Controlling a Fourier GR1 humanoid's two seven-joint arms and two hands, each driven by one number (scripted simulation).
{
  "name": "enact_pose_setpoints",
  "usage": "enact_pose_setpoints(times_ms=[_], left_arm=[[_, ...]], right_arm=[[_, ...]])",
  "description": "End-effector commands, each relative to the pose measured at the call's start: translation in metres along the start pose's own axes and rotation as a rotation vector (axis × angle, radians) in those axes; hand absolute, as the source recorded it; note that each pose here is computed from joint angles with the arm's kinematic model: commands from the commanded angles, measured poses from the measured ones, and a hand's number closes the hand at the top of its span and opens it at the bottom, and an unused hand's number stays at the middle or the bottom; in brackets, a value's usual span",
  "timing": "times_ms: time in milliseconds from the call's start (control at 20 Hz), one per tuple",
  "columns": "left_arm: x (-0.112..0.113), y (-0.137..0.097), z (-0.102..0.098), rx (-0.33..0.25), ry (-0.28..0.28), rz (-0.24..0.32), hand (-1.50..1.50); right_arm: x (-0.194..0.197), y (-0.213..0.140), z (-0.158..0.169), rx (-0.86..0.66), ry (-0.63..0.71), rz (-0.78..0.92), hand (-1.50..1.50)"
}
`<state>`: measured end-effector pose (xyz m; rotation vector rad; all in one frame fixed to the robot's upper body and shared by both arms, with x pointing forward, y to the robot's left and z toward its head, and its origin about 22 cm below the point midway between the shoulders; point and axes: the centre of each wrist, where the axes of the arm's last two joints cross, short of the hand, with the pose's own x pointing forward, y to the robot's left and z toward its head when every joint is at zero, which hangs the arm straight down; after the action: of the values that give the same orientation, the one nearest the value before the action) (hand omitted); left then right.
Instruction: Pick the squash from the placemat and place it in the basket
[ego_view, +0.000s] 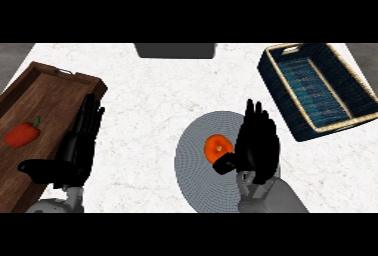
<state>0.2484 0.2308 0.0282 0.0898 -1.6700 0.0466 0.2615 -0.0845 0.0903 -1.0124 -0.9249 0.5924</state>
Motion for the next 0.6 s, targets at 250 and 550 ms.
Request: enact_pose_setpoints(times_ms=[250, 550], left_arm=[[-0.006, -0.004, 0.011, -0.003, 0.017, 0.0, 0.0], [-0.002, -0.011, 0.002, -0.025, -0.002, 0.017, 0.0]], right_arm=[[0.006, 0.005, -0.001, -0.019, 0.235, -0.001, -1.5], [0.005, 0.027, -0.006, -0.012, 0.252, 0.022, -1.5]])
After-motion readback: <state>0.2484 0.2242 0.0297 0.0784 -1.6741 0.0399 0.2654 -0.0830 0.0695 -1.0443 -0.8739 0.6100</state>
